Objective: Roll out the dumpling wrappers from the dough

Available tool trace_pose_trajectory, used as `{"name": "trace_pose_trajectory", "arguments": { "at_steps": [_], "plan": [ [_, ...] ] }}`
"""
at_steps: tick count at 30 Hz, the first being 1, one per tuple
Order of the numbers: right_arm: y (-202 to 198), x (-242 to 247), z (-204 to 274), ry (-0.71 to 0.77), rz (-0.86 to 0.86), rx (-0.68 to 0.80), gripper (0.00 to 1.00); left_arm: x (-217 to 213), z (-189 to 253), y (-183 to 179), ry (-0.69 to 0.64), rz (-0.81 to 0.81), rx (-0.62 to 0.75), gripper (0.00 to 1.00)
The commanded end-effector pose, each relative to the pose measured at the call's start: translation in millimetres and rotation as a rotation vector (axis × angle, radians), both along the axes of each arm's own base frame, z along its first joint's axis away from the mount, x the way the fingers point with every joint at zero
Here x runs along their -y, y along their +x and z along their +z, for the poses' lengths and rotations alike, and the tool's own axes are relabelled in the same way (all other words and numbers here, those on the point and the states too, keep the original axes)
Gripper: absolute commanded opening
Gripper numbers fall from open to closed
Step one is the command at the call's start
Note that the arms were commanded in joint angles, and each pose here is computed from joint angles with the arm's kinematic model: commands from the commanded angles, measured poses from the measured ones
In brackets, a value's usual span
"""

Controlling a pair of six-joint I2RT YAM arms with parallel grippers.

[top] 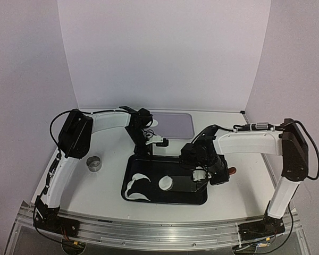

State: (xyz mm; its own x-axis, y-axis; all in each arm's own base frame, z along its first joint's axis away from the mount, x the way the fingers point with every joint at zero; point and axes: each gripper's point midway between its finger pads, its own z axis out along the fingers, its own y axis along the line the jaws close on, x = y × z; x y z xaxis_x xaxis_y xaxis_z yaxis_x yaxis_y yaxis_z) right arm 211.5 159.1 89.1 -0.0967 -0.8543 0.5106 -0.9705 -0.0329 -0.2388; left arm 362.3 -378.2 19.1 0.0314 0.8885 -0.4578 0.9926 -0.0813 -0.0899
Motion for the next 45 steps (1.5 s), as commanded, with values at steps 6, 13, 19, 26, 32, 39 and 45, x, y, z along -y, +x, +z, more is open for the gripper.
{"name": "trace_pose_trajectory", "arguments": {
  "at_steps": [6,13,19,26,32,39,45],
  "plan": [
    [15,-1,7,-0.055,-0.032,0.006,0.00,11,17,36,-0.033,0.009,0.155,0.00],
    [-3,13,7,-0.116,0.028,-0.021,0.00,11,19,37,-0.034,0.014,0.162,0.00],
    [-8,4,8,-0.111,0.055,-0.025,0.00,12,18,38,-0.035,0.012,0.165,0.00],
    [-18,-5,6,-0.084,0.080,-0.048,0.00,10,18,39,-0.029,0.016,0.168,0.00],
    [-28,-14,4,-0.054,0.102,-0.080,0.00,11,16,38,-0.029,0.013,0.167,0.00],
    [-34,-22,1,0.006,0.100,-0.114,0.00,10,15,38,-0.026,0.014,0.166,0.00],
    [-43,-35,-1,0.111,0.079,-0.152,0.00,11,15,38,-0.026,0.014,0.166,0.00]
  ]
}}
